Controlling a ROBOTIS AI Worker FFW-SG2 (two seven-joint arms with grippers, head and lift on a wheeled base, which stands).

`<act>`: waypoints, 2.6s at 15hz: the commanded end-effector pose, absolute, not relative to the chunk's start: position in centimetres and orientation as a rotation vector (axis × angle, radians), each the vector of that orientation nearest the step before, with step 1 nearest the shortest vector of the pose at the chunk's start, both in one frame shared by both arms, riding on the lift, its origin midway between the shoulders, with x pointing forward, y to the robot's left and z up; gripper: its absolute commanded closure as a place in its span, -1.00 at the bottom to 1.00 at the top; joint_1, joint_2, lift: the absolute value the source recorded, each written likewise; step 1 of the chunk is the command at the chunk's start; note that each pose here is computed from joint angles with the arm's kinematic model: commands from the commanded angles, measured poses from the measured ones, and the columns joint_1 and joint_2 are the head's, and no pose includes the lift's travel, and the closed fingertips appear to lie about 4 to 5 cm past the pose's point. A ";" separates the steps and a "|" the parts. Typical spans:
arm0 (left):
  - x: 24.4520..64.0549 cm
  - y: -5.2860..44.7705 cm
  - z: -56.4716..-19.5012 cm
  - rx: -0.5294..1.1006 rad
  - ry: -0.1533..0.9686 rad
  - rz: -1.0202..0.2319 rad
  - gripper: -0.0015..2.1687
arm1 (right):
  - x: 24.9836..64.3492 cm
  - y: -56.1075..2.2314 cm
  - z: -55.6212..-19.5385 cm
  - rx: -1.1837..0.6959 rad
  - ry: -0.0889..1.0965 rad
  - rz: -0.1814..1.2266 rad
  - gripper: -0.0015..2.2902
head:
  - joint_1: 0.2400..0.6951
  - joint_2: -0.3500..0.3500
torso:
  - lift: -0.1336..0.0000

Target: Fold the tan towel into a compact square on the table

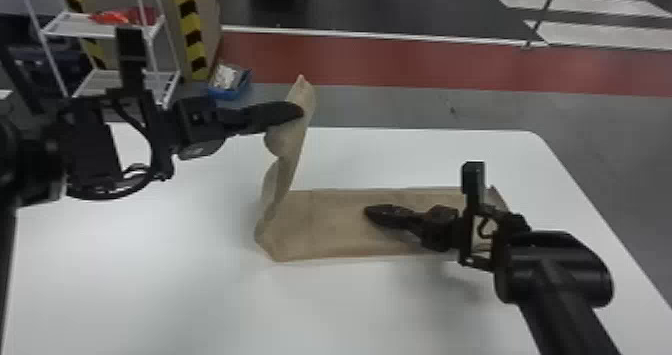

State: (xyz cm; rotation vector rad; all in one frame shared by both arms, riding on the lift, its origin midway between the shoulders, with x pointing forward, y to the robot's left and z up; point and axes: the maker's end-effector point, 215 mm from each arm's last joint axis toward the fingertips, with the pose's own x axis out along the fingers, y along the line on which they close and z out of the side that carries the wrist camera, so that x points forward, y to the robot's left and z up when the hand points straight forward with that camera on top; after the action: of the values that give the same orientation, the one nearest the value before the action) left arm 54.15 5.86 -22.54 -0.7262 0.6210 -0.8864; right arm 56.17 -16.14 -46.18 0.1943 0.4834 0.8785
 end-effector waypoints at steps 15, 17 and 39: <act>55.0 -5.7 -30.6 -0.645 0.574 -0.716 0.82 | 50.9 -41.1 -36.3 0.343 0.166 0.535 -0.93 | 0.88 -1.00 | -0.84; 54.6 -7.6 -31.9 -0.618 0.574 -0.701 0.82 | 50.4 -42.2 -36.7 0.322 0.162 0.521 -0.93 | 0.94 -1.00 | -0.84; 55.1 -4.3 -37.1 -0.509 0.502 -0.709 -0.97 | 52.7 -32.6 -40.3 0.337 0.449 0.416 -0.64 | 1.00 -1.00 | -0.84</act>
State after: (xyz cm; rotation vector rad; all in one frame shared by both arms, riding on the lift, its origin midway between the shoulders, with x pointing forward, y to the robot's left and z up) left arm 54.10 -8.09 -36.94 -0.5680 0.5296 -0.7464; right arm 52.88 -35.52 -39.47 0.3593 0.3644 0.3990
